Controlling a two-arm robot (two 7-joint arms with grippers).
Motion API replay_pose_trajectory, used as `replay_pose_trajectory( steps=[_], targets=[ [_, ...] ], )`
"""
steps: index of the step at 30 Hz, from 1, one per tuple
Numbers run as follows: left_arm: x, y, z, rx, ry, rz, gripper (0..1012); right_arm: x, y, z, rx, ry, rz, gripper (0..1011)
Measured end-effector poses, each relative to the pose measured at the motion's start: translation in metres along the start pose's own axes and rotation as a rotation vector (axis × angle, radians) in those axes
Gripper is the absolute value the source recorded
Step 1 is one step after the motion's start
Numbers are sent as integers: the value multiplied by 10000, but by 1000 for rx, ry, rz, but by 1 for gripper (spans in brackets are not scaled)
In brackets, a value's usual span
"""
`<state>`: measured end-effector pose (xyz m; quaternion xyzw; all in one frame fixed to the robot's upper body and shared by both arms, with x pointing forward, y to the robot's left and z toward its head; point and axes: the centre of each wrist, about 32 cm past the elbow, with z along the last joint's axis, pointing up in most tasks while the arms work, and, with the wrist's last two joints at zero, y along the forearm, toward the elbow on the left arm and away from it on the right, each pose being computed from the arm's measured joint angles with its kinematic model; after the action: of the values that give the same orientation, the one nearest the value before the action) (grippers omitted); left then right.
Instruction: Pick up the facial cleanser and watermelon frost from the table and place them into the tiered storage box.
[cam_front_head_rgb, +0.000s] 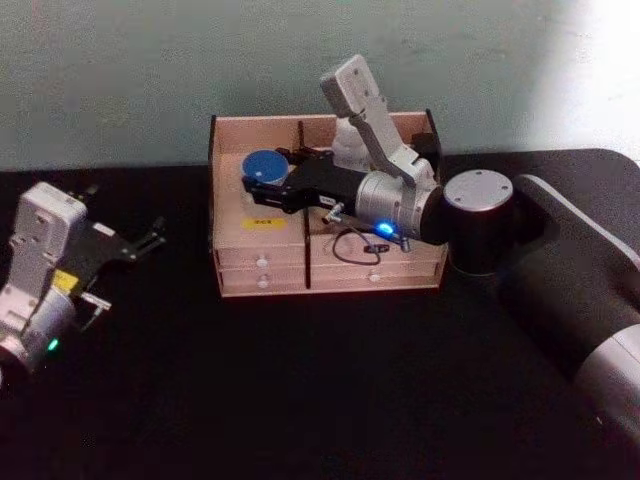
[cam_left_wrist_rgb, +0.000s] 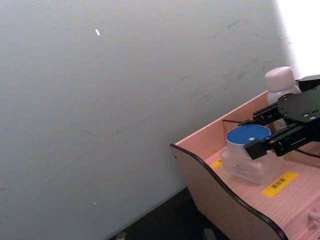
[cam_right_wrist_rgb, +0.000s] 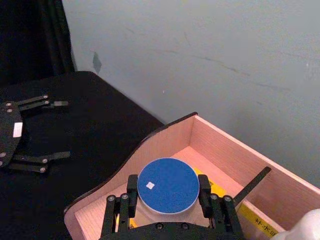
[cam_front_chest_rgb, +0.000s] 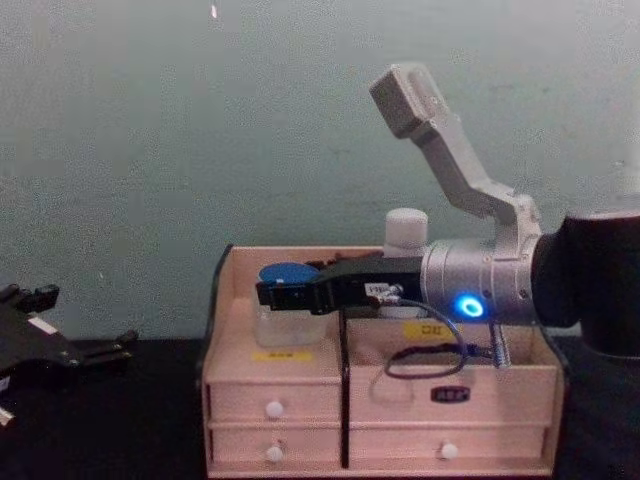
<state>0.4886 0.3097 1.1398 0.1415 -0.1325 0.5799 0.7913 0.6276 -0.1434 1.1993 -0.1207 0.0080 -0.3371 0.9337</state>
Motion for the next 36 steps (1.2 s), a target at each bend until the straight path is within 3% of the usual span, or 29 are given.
replay_pose_trajectory(
  steps=[4, 14, 26, 36],
  targets=[
    [0, 0, 0, 0, 0, 0, 1001, 0, -2, -2, 0, 1, 0, 750],
    [0, 0, 0, 0, 0, 0, 1001, 2, -5, -5, 0, 3, -1, 1002],
    [0, 0, 0, 0, 0, 0, 1001, 11, -36, 7, 15, 7, 0, 1002],
    [0, 0, 0, 0, 0, 0, 1001, -6, -225, 134, 101, 1, -5, 1002]
  ],
)
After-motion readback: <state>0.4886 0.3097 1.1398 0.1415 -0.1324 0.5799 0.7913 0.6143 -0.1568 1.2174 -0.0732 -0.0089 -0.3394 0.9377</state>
